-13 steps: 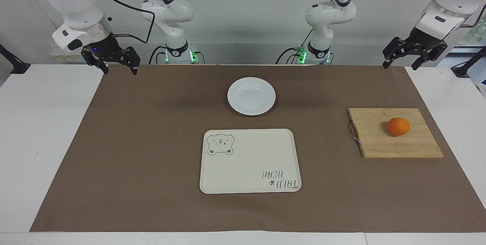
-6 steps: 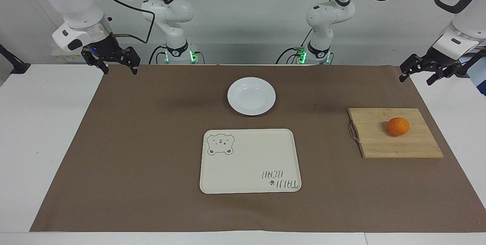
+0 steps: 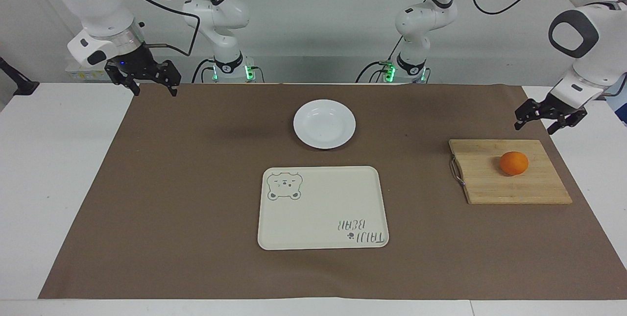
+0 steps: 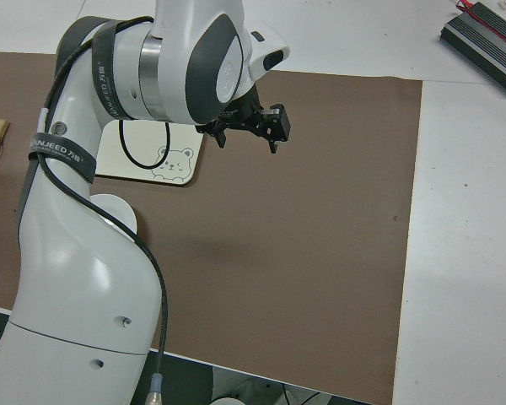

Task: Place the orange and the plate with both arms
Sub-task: 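Close the left gripper around the orange on the board, then carry the orange with the left gripper over the white plate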

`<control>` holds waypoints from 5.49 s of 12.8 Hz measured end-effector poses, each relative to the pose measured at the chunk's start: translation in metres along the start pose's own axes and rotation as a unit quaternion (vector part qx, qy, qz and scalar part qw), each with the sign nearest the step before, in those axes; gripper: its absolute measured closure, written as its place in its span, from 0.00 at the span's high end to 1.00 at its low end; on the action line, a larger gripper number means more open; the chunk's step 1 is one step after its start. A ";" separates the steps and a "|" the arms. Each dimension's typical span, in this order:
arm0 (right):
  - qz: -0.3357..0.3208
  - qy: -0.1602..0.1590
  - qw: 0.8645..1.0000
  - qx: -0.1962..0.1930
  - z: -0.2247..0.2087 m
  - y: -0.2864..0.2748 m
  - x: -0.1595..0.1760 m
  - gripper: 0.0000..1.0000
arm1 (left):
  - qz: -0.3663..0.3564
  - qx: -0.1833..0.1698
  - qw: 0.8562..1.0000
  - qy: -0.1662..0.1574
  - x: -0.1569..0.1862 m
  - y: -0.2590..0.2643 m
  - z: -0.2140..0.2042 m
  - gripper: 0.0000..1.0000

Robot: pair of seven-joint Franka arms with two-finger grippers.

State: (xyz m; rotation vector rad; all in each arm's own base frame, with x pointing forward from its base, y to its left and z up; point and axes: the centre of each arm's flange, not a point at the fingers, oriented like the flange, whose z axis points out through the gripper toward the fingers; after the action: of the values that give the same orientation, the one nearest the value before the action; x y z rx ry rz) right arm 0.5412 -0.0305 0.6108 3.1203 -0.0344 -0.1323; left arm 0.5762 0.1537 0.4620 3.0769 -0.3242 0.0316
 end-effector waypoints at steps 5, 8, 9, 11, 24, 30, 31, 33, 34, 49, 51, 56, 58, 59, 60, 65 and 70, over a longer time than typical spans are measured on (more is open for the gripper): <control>0.000 0.000 1.000 0.000 0.000 0.000 0.000 1.00 | -0.007 0.001 1.000 0.002 -0.003 -0.008 0.056 1.00; 0.000 0.000 1.000 0.000 0.000 0.000 0.000 1.00 | -0.019 0.002 1.000 0.004 -0.012 -0.022 0.074 1.00; 0.000 0.000 1.000 0.000 0.000 0.000 0.000 1.00 | -0.023 0.003 1.000 0.007 -0.012 -0.026 0.082 1.00; 0.000 0.000 1.000 0.000 0.000 0.000 0.000 1.00 | -0.024 0.003 1.000 0.009 -0.010 -0.029 0.094 1.00; 0.000 0.000 1.000 0.000 0.000 0.000 0.000 1.00 | -0.052 -0.016 0.998 0.020 -0.006 -0.035 0.119 1.00; 0.000 0.000 1.000 0.000 0.000 0.000 0.000 1.00 | -0.053 -0.017 0.998 0.019 -0.007 -0.034 0.118 0.84; 0.000 0.000 1.000 0.000 0.000 0.000 0.000 1.00 | -0.053 -0.017 0.998 0.018 -0.006 -0.033 0.118 0.81; 0.000 0.000 1.000 0.000 0.000 0.000 0.000 1.00 | -0.052 -0.017 0.998 0.018 -0.006 -0.033 0.118 0.81; 0.000 0.000 1.000 0.000 0.000 0.000 0.000 1.00 | -0.052 -0.017 0.998 0.018 -0.006 -0.033 0.118 0.81; 0.000 0.000 1.000 0.000 0.000 0.000 0.000 1.00 | 0.009 -0.020 1.000 0.013 0.003 0.043 0.036 0.81; 0.000 0.000 1.000 0.000 0.000 0.000 0.000 1.00 | 0.024 -0.026 0.999 -0.003 0.007 0.081 0.023 0.81; 0.000 0.000 1.000 0.000 0.000 0.000 0.000 1.00 | 0.036 -0.032 0.998 -0.038 0.027 0.218 0.031 0.81; 0.000 0.000 1.000 0.000 0.000 0.000 0.000 1.00 | 0.043 -0.031 0.998 -0.045 0.028 0.265 0.035 0.81; 0.000 0.000 1.000 0.000 0.000 0.000 0.000 1.00 | 0.047 -0.030 0.997 -0.048 0.027 0.287 0.037 0.81; 0.000 0.000 1.000 0.000 0.000 0.000 0.000 1.00 | 0.052 -0.029 0.997 -0.050 0.025 0.312 0.038 0.81; 0.000 0.000 1.000 0.000 0.000 0.000 0.000 1.00 | 0.055 -0.048 0.995 -0.060 -0.002 0.438 0.044 0.81; 0.000 0.000 1.000 0.000 0.000 0.000 0.000 1.00 | 0.068 -0.078 0.992 -0.068 -0.032 0.516 0.051 0.81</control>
State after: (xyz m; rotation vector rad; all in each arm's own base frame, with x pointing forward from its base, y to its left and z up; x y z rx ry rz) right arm 0.5412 -0.0305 0.6108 3.1203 -0.0344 -0.1323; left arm 0.4379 -0.3463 0.4340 2.9039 -0.5166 -0.1886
